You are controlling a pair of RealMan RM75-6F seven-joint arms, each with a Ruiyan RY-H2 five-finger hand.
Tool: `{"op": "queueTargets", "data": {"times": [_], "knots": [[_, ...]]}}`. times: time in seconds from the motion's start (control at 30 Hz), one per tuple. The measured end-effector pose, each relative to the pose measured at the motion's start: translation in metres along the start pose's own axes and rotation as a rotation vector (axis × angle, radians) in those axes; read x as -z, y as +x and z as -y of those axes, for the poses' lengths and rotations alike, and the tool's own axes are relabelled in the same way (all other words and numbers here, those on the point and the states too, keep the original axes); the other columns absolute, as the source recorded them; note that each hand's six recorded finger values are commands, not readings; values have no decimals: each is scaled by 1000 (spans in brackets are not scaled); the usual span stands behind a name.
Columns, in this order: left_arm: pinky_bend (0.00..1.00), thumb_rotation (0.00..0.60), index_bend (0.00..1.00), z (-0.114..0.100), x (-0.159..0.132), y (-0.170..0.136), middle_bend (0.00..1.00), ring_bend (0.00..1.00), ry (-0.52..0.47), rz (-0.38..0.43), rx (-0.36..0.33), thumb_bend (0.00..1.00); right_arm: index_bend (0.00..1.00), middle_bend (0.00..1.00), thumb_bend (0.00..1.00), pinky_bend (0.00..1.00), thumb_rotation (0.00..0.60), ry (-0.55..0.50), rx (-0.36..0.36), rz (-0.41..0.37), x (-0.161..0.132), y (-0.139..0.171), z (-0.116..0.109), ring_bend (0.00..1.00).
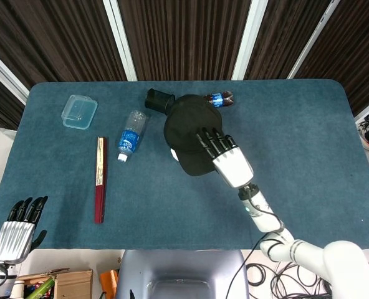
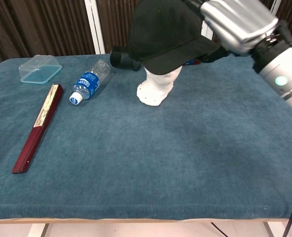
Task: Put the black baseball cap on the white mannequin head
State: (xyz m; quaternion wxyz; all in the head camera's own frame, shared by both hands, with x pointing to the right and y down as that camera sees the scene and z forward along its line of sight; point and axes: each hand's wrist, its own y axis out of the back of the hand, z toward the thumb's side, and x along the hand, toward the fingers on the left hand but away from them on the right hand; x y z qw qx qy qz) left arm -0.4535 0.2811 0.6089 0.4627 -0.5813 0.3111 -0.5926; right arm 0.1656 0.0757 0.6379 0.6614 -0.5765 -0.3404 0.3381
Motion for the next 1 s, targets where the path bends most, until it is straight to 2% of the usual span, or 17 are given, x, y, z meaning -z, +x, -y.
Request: {"op": "queueTargets", "data": {"times": [0.2, 0.3, 0.4, 0.47, 0.5, 0.63, 0.67, 0.77, 0.83, 1.0], "knots": [[171, 600, 0, -5, 3, -2, 134, 105, -14, -12, -20, 283, 0, 22, 98, 304, 600, -7, -57, 37, 30, 37, -16, 44], [164, 600, 0, -14, 7, -4, 122, 91, -45, -26, -59, 295, 0, 8, 86, 272, 600, -14, -110, 53, 50, 70, -26, 16], [133, 600, 0, -23, 11, -8, 93, 49, -96, -45, -80, 296, 0, 0, 83, 171, 600, -6, -187, 88, 73, 111, -35, 1], [99, 600, 0, -26, 14, -10, 53, 14, -123, -68, -74, 296, 0, 0, 83, 75, 600, 2, -259, 131, 87, 139, -42, 0], [84, 600, 0, -27, 15, -11, 32, 3, -134, -82, -67, 296, 0, 0, 83, 58, 600, 7, -294, 157, 94, 151, -45, 0], [69, 600, 0, -33, 19, -13, 2, 0, -192, -138, -30, 294, 0, 0, 84, 54, 600, -20, -464, 342, 124, 212, -60, 0], [64, 600, 0, -37, 20, -12, 0, 0, -209, -143, -29, 296, 0, 0, 83, 50, 600, -38, -487, 380, 127, 224, -63, 0], [51, 600, 0, -41, 21, -11, 0, 0, -231, -143, -42, 300, 0, 0, 83, 7, 600, -95, -528, 479, 136, 257, -70, 0], [48, 600, 0, -42, 23, -11, 0, 0, -211, -135, -51, 300, 0, 0, 83, 2, 600, -110, -539, 521, 142, 273, -78, 0], [48, 600, 0, -41, 22, -11, 0, 0, -182, -117, -48, 301, 0, 0, 83, 2, 600, -99, -508, 554, 150, 283, -93, 0]]}}
